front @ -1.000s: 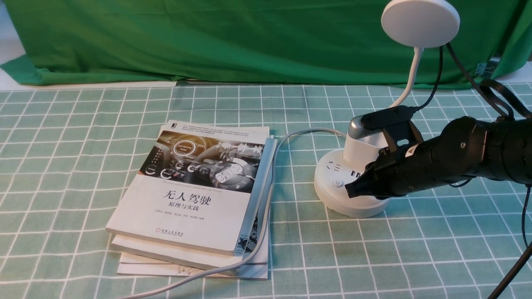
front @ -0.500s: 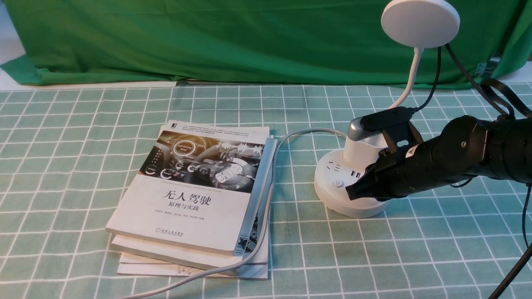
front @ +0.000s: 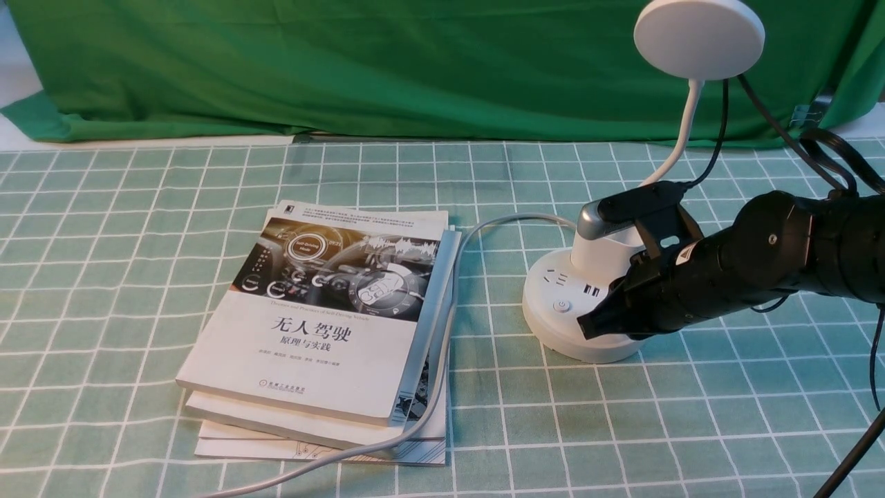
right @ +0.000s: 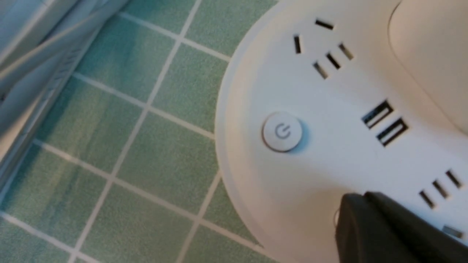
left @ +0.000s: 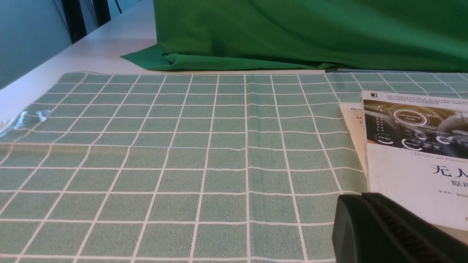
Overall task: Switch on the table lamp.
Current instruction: 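Press the button on the base of the white desk lamp with the right gripper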
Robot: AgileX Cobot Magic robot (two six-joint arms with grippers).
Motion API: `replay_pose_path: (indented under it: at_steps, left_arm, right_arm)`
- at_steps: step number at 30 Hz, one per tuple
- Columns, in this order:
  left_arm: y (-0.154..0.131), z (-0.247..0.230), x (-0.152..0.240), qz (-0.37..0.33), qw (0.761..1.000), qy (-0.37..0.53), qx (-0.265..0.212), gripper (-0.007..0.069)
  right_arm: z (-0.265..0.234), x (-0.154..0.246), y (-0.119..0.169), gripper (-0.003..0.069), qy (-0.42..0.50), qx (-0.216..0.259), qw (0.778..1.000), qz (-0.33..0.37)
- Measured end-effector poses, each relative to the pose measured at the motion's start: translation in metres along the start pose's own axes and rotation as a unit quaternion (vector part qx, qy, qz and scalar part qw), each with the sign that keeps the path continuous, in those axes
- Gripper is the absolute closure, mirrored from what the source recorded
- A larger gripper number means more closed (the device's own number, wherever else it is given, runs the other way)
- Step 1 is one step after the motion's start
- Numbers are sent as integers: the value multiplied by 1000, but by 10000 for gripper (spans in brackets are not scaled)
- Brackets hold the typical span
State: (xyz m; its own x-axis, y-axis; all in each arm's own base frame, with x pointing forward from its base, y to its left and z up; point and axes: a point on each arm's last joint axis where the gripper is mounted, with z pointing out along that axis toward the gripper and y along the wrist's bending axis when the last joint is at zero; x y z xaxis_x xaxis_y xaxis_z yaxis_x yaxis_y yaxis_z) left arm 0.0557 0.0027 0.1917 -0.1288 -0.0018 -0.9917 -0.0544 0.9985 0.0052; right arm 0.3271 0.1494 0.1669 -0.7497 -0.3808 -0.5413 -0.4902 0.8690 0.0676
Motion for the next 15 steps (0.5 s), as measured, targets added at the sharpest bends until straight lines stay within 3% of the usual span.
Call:
replay_pose_path:
  at_steps: [15]
  left_arm:
    - [0,0,0,0,1000,0,0,604]
  right_arm:
    - [5,0,0,622,7,-1,1000,3]
